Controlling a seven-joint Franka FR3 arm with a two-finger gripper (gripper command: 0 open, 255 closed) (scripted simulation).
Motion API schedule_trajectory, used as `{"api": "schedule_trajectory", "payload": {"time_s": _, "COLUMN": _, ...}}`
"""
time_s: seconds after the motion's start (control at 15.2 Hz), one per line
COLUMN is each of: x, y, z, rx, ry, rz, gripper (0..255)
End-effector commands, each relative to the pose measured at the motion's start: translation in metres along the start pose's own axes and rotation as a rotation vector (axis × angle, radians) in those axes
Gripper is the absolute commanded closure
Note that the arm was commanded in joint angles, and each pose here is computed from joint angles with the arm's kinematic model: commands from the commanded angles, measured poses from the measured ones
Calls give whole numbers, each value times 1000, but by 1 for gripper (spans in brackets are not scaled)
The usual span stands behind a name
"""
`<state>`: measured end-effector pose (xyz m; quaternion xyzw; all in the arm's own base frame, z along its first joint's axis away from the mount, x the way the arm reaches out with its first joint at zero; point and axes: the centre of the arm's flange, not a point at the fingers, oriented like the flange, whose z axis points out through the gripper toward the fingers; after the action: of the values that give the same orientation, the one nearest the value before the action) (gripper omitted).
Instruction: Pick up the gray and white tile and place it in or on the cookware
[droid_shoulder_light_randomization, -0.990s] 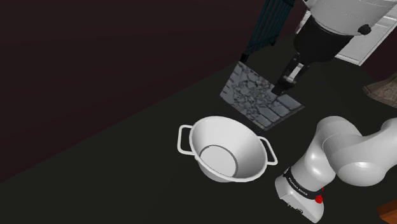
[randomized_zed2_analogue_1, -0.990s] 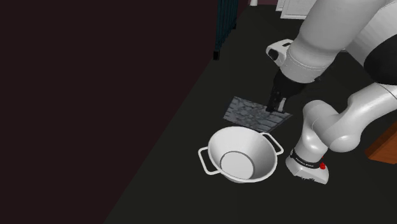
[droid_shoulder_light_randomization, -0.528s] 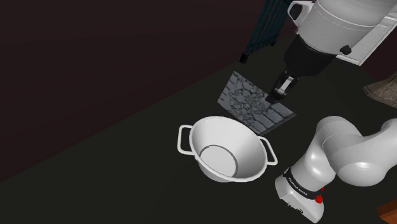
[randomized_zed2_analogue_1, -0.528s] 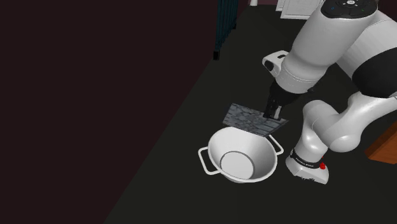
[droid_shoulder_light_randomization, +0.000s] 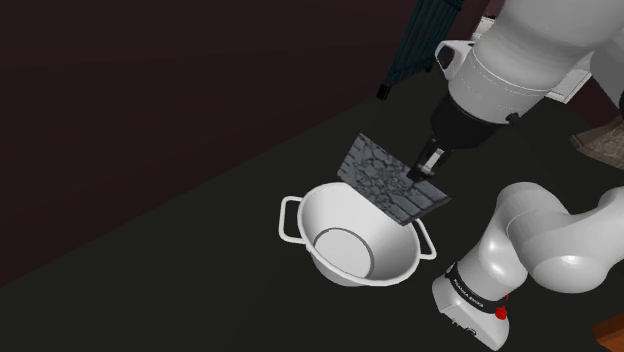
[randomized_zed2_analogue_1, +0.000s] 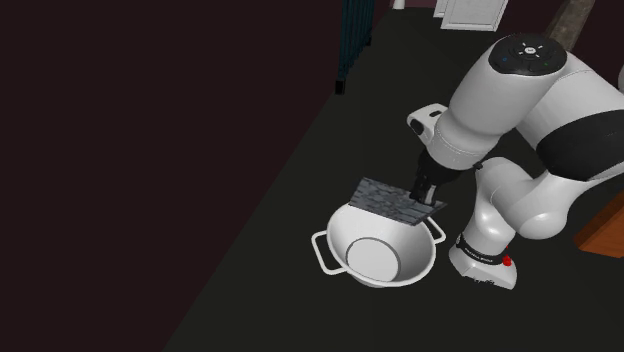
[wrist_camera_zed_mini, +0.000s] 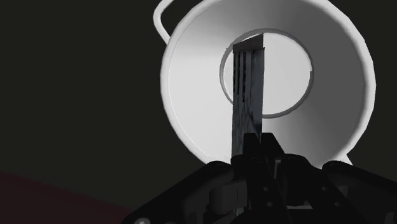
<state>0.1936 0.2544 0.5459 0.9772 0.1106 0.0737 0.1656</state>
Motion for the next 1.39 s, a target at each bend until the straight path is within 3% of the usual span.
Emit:
{"api": "schedule_trajectory", "payload": {"time_s": 0.0, "x": -1, "y": -3, "z": 11, "rx": 0, "ry": 0, "rz": 0, "gripper": 255}}
{"api": "schedule_trajectory", "payload": {"time_s": 0.59, "x": -6, "y": -19, "z": 54, "rx": 0, "ry": 0, "rz": 0, "gripper": 255}}
{"api": "schedule_trajectory", "payload": {"time_s": 1.06, "x": -6, "y": -19, "z": 54, "rx": 0, "ry": 0, "rz": 0, "gripper": 255}}
{"api": "schedule_trajectory", "payload": {"time_s": 1.12, "x": -6, "y": -19, "z": 54, "rx": 0, "ry": 0, "rz": 0, "gripper": 0}}
{"api": "schedule_trajectory", "payload": {"time_s": 1.32, "x": -6, "y": -19, "z": 54, "rx": 0, "ry": 0, "rz": 0, "gripper": 0}}
